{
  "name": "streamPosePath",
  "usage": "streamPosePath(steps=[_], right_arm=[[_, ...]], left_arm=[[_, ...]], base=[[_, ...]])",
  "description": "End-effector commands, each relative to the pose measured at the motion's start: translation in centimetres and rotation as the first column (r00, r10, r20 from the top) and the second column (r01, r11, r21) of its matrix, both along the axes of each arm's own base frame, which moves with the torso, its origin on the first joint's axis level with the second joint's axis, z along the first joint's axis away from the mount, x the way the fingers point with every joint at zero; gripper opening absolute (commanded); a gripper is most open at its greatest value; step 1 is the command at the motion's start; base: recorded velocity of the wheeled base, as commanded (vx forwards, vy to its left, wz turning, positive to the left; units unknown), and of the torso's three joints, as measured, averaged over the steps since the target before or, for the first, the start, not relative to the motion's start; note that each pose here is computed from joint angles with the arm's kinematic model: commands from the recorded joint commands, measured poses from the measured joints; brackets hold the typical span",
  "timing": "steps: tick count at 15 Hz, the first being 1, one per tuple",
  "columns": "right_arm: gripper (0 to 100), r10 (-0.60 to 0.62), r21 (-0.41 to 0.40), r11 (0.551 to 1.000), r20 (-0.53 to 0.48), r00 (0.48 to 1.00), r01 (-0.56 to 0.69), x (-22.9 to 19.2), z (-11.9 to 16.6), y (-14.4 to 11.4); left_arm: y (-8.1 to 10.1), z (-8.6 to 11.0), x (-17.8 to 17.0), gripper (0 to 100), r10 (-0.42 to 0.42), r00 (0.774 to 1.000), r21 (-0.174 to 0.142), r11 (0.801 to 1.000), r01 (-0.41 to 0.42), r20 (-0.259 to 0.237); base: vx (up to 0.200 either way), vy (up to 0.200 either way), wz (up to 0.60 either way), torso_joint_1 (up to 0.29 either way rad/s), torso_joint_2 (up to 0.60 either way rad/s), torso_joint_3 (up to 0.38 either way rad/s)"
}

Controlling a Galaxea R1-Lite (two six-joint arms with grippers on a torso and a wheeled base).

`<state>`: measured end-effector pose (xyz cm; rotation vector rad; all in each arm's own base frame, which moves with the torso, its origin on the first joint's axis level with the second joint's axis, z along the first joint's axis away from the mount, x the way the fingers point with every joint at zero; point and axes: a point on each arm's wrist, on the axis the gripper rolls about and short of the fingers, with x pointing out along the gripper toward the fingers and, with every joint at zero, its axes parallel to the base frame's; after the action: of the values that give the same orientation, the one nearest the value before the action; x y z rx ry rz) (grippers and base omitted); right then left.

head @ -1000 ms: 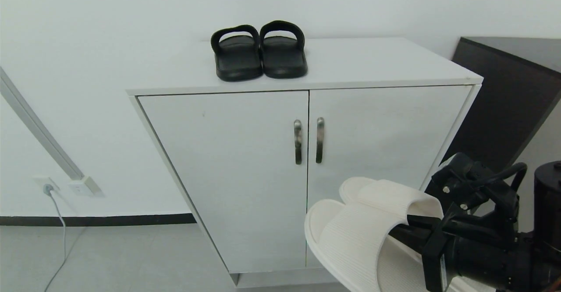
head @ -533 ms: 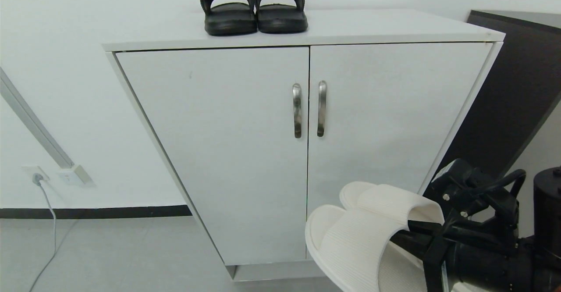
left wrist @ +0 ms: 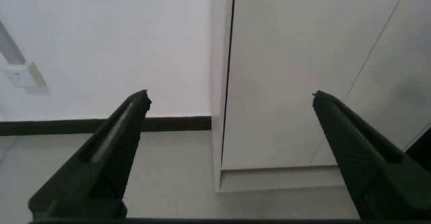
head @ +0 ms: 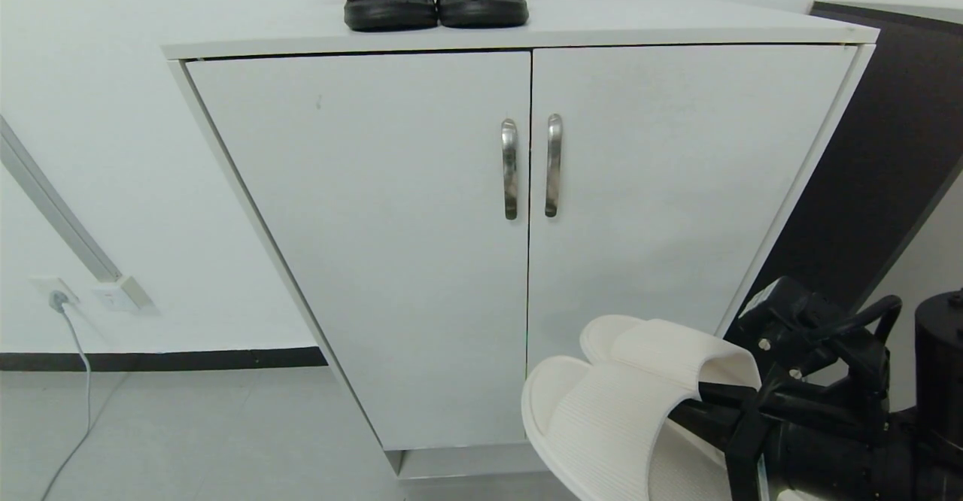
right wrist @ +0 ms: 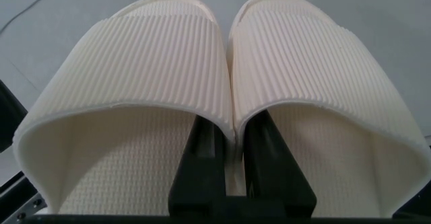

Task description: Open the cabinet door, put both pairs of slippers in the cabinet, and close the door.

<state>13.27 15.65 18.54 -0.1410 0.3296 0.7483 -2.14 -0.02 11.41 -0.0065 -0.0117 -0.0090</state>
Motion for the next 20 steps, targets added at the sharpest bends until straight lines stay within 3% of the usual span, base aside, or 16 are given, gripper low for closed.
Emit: streamPosePath(steps=[1,3,6,7,9,10,11,12,13,14,16,18,20], right_arm=[[0,0.002,-0.001,1.0,-0.001,1.0,-0.002,0.0,0.0,0.0],[0,0.017,-0.014,1.0,0.009,1.0,-0.017,-0.3,-0.1,0.1],[0,0.022,-0.021,1.0,0.009,1.0,-0.021,-0.3,-0.2,0.0],[0,0.022,-0.016,1.0,0.013,1.0,-0.021,-0.3,-0.2,0.1],[0,0.024,-0.01,1.0,0.02,1.0,-0.023,-0.3,-0.2,0.2],[0,0.023,-0.008,1.0,0.02,1.0,-0.023,-0.3,-0.1,0.2],[0,0.023,-0.008,1.0,0.02,1.0,-0.023,-0.3,-0.1,0.2],[0,0.023,-0.007,1.0,0.022,0.999,-0.023,-0.3,-0.1,0.1],[0,0.023,-0.007,1.0,0.022,0.999,-0.023,-0.3,-0.1,0.1],[0,0.023,-0.007,1.0,0.02,1.0,-0.023,-0.3,-0.1,0.1],[0,0.022,-0.003,1.0,0.02,1.0,-0.022,-0.3,-0.1,0.1],[0,0.021,-0.005,1.0,0.017,1.0,-0.021,-0.3,-0.2,0.1],[0,0.021,-0.006,1.0,0.014,1.0,-0.021,-0.3,-0.2,0.2]], left_arm=[[-0.1,3.6,2.4,100,-0.06,0.995,-0.008,0.998,0.06,-0.084],[-0.5,4.9,5.1,100,-0.195,0.974,-0.026,0.981,0.194,-0.116],[-0.8,6.3,8.0,100,-0.301,0.948,-0.032,0.954,0.299,-0.101],[-1.1,7.2,8.9,100,-0.364,0.926,-0.04,0.931,0.362,-0.099],[-2.1,7.8,9.8,100,-0.485,0.866,-0.047,0.874,0.483,-0.119],[-3.1,8.4,10.5,100,-0.569,0.813,-0.052,0.822,0.567,-0.127],[-3.5,8.8,10.8,100,-0.591,0.797,-0.053,0.806,0.59,-0.128],[-4.6,9.8,11.9,100,-0.644,0.753,-0.062,0.764,0.642,-0.133],[-4.6,9.8,11.9,100,-0.644,0.753,-0.062,0.764,0.642,-0.133],[-6.7,10.3,13.3,100,-0.717,0.682,-0.071,0.695,0.716,-0.144],[-8.9,11.1,15.4,100,-0.722,0.684,-0.067,0.691,0.719,-0.101],[-11.0,12.8,16.4,100,-0.731,0.681,-0.127,0.68,0.722,-0.041],[-13.3,14.3,18.4,100,-0.738,0.675,-0.124,0.672,0.73,-0.023]], base=[[0.0,0.0,0.0,0.0,0.0,0.0],[0.0,0.0,0.0,0.0,0.0,0.0],[0.0,0.0,0.0,0.0,0.0,0.0],[0.0,0.0,0.0,0.0,0.0,0.0],[0.0,0.0,0.0,0.0,0.0,0.0],[0.0,0.0,0.0,0.0,0.0,0.0],[0.0,0.0,0.0,0.0,0.0,0.0],[0.0,0.0,0.0,0.0,0.0,0.0],[0.0,0.0,0.0,0.0,0.0,0.0],[0.0,0.0,0.0,0.0,0.0,0.0],[0.0,0.0,0.0,0.0,0.0,0.0],[0.0,0.0,0.0,0.0,0.0,0.0],[0.0,0.0,0.0,0.0,0.0,0.0]])
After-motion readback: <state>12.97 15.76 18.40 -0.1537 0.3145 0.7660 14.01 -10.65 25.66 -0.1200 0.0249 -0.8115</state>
